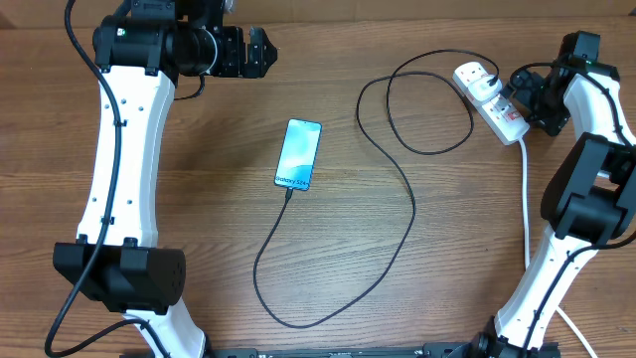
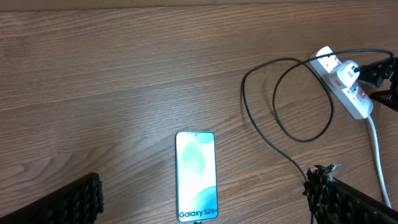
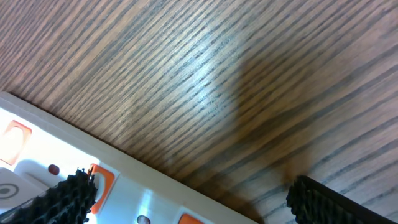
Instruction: Plug charger to phone and switch on socket
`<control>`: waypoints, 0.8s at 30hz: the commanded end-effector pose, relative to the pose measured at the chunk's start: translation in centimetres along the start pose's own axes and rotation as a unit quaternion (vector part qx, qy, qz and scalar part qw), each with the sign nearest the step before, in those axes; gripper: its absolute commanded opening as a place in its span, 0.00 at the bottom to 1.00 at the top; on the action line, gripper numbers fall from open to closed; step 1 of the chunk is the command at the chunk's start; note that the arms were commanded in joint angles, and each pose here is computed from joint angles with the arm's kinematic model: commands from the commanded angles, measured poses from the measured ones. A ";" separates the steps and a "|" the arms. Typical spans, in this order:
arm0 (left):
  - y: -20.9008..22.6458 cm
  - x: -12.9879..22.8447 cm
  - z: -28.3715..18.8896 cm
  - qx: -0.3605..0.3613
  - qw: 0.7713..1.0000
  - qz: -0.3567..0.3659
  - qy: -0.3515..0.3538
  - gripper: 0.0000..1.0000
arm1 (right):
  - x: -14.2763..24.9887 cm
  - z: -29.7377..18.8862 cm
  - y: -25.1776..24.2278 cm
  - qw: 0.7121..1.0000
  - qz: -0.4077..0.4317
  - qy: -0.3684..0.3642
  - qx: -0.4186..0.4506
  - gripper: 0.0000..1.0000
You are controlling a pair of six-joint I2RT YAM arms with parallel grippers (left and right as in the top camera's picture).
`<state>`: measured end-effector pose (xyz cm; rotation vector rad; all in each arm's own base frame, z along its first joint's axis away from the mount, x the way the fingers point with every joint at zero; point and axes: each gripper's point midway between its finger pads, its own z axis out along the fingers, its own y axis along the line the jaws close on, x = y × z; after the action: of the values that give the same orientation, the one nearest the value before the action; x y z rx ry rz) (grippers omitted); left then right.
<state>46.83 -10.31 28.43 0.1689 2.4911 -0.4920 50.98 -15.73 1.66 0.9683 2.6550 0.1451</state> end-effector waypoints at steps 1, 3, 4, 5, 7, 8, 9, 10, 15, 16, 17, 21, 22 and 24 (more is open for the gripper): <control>-0.1 0.1 0.4 -0.001 1.000 0.008 0.003 1.00 | 2.5 1.3 -0.2 0.999 -0.019 0.040 0.010 1.00; -0.1 0.1 0.4 -0.001 1.000 0.008 0.003 1.00 | 2.6 1.3 -0.1 0.999 -0.019 0.041 0.009 1.00; -0.1 0.1 0.4 -0.001 1.000 0.008 0.003 1.00 | 2.6 1.4 0.0 0.999 -0.021 0.041 0.010 1.00; -0.1 0.1 0.4 -0.001 1.000 0.008 0.003 1.00 | 2.7 1.4 0.1 0.999 -0.022 0.042 0.010 1.00; -0.1 0.1 0.4 -0.001 1.000 0.008 0.003 1.00 | 2.9 1.4 0.4 0.999 -0.026 0.043 0.009 1.00; -0.1 0.1 0.4 -0.001 1.000 0.008 0.003 1.00 | 2.9 1.4 0.6 0.999 -0.028 0.043 0.008 1.00; -0.1 0.1 0.4 -0.001 1.000 0.008 0.003 1.00 | 3.0 1.4 1.0 0.999 -0.031 0.042 0.007 1.00; -0.1 0.1 0.4 -0.001 1.000 0.008 0.003 0.99 | 3.0 1.5 1.3 0.999 -0.034 0.040 0.005 1.00; -0.1 0.1 0.4 -0.001 1.000 0.008 0.003 1.00 | 3.3 1.6 2.3 0.998 -0.044 0.037 0.001 1.00; -0.1 0.1 0.4 -0.001 1.000 0.008 0.003 1.00 | 3.3 1.6 2.4 0.998 -0.045 0.037 0.001 1.00; -0.1 0.1 0.4 -0.001 1.000 0.008 0.003 1.00 | 3.3 1.6 2.4 0.998 -0.045 0.036 0.001 1.00; -0.1 0.1 0.4 -0.001 1.000 0.008 0.003 1.00 | 3.5 1.8 2.3 0.998 -0.045 0.041 0.003 1.00; -0.1 0.1 0.4 -0.001 1.000 0.008 0.003 1.00 | 3.6 1.8 2.3 0.998 -0.045 0.042 0.003 1.00; -0.1 0.1 0.4 -0.001 1.000 0.008 0.003 1.00 | 3.7 1.9 2.2 0.998 -0.045 0.044 0.004 1.00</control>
<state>46.83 -10.30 28.43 0.1687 2.4912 -0.4916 51.32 -15.32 1.81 0.9468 2.6530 0.1189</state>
